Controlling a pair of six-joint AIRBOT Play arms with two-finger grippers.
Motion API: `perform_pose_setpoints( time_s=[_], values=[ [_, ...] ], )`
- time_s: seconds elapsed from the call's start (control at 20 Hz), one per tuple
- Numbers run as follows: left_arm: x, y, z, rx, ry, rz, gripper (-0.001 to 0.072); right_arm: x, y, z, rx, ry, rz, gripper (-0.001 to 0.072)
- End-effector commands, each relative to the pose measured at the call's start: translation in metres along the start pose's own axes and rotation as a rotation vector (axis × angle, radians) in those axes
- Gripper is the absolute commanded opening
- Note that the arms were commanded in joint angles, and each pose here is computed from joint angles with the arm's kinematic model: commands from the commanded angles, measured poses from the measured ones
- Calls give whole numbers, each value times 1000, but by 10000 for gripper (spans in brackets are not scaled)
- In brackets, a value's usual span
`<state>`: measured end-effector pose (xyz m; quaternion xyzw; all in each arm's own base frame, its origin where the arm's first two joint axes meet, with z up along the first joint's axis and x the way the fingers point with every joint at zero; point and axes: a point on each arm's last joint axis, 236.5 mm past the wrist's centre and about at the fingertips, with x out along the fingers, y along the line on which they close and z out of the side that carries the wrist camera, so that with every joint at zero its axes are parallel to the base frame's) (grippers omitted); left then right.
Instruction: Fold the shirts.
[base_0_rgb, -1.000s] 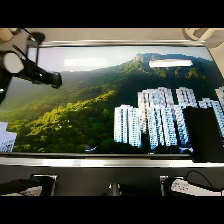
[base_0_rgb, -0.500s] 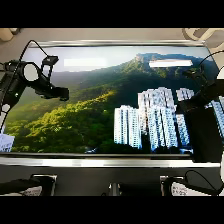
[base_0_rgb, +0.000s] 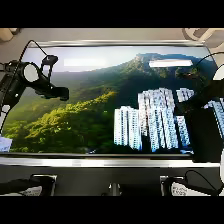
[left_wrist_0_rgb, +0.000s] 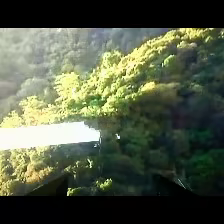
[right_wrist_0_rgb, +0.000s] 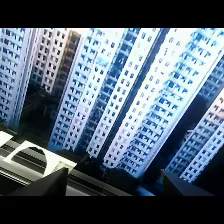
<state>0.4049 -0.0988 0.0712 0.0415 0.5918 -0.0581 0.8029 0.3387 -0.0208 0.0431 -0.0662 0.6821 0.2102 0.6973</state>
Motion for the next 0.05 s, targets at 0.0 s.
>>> perform_pose_setpoints(
  time_s=[0.0],
  values=[
    [0,0,0,-1,-2,0,614,0,0,0,-2,-2,-1,630]
  ],
)
